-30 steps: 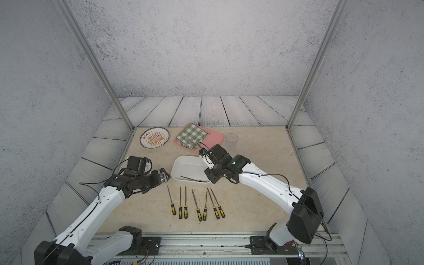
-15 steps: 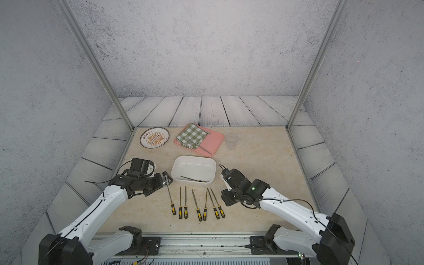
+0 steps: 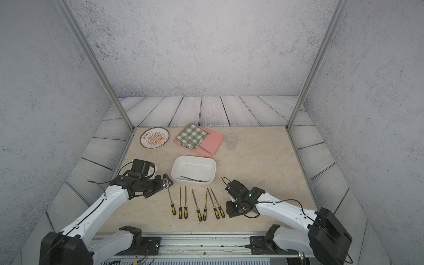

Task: Put the file tool into the storage box
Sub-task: Pick up the file tool from the center of the board.

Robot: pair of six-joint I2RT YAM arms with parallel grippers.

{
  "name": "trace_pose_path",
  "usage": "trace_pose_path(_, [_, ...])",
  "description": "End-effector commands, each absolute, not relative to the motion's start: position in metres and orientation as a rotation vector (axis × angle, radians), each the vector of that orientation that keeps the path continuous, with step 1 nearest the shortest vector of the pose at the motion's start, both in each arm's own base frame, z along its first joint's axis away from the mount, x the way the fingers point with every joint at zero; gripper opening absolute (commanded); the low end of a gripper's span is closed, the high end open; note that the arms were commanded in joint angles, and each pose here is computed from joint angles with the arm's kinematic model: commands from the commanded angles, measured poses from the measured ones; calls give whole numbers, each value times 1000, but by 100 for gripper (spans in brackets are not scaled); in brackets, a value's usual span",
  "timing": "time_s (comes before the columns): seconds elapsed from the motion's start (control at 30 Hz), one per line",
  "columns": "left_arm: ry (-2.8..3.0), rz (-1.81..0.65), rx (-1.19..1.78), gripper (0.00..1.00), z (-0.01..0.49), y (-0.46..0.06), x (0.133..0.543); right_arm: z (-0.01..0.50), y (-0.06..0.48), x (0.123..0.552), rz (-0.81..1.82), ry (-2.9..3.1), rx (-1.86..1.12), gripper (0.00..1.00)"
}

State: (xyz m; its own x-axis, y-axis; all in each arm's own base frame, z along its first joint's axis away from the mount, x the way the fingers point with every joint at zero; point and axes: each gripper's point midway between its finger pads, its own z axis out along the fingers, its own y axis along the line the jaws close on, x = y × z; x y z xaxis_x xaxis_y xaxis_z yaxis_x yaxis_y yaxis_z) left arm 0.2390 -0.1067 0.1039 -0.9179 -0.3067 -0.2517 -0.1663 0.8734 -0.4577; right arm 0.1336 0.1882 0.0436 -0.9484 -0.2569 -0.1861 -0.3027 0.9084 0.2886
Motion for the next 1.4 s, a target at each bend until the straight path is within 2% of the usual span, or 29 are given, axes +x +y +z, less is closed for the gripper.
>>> trace_pose_path(0.0, [2733, -607, -340, 99, 104, -104, 238, 43, 200, 132, 563, 2930, -402, 47])
trace_pose_path(0.23, [2724, -619, -357, 99, 107, -104, 235, 38, 209, 128, 591, 2956, -470, 47])
trace_pose_path(0.87, [2715, -650, -404, 99, 108, -107, 237, 32, 223, 135, 455, 2982, -592, 52])
trace_pose_path(1.37, [2720, -646, -387, 99, 107, -107, 236, 17, 210, 145, 179, 3041, -556, 49])
